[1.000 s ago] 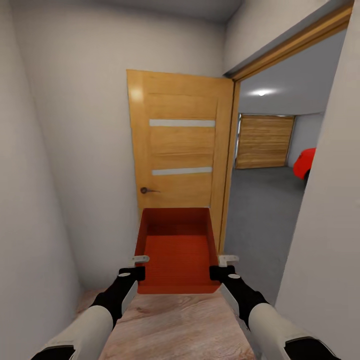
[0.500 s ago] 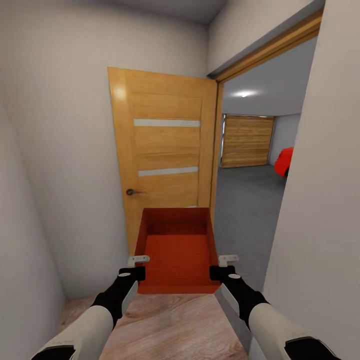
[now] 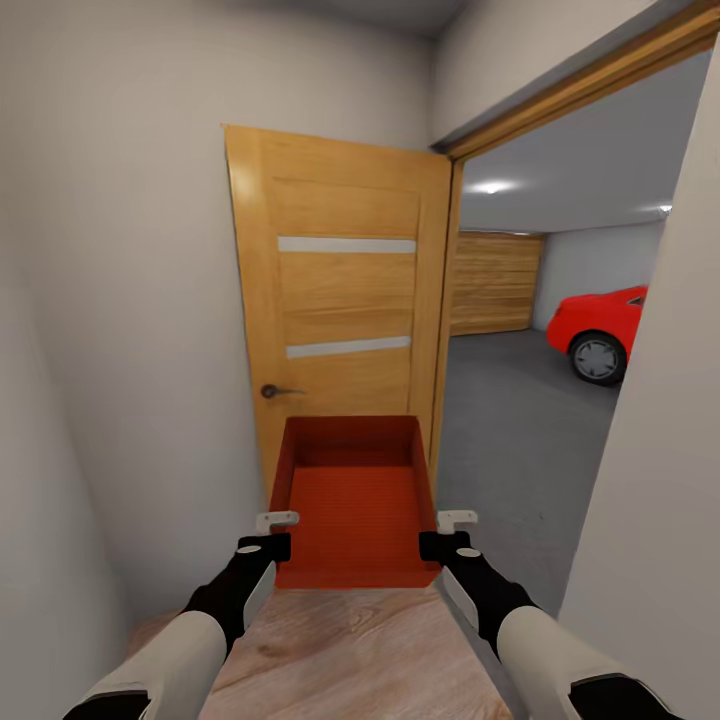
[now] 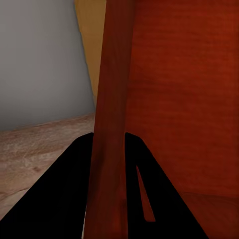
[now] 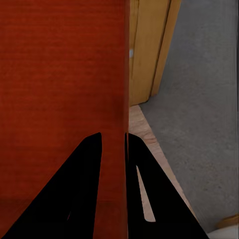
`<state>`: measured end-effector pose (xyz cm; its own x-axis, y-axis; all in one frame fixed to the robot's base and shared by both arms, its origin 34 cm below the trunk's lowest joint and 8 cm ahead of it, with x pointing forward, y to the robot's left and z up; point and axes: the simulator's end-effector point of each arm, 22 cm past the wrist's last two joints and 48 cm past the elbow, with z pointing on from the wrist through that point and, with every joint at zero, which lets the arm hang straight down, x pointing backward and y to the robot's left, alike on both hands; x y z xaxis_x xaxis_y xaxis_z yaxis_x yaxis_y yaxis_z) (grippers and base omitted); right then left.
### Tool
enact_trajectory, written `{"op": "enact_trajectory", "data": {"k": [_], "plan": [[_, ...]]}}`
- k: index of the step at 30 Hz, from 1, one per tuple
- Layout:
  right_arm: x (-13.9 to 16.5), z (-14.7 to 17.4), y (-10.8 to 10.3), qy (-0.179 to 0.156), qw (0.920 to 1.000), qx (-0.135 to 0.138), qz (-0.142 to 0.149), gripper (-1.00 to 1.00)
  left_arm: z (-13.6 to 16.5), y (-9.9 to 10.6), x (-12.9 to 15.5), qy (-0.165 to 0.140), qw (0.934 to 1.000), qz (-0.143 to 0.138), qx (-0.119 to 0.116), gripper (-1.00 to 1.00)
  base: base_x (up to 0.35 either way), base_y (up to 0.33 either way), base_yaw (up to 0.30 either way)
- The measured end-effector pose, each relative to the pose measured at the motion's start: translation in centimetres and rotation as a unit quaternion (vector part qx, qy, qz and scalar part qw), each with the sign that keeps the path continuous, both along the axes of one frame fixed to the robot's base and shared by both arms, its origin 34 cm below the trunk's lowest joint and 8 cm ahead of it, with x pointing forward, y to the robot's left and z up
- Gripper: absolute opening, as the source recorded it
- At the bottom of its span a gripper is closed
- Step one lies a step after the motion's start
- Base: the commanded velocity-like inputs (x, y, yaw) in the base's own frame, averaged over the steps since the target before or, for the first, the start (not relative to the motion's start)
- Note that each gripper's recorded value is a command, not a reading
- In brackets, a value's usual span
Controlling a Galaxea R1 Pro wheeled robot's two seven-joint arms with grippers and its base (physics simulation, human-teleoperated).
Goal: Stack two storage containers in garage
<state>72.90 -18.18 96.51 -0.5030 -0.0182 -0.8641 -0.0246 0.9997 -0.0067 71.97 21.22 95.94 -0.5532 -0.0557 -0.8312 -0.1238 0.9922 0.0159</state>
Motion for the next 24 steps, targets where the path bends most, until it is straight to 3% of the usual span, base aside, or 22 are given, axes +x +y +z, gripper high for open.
{"op": "enact_trajectory", "data": {"k": [24], "plan": [[0.07, 0.66, -0.03, -0.005, 1.0, 0.0, 0.0, -1.0, 0.62, -0.03, 0.05, -0.005, 1.0, 0.0, 0.0, -1.0, 0.029, 0.027, -0.271]]}}
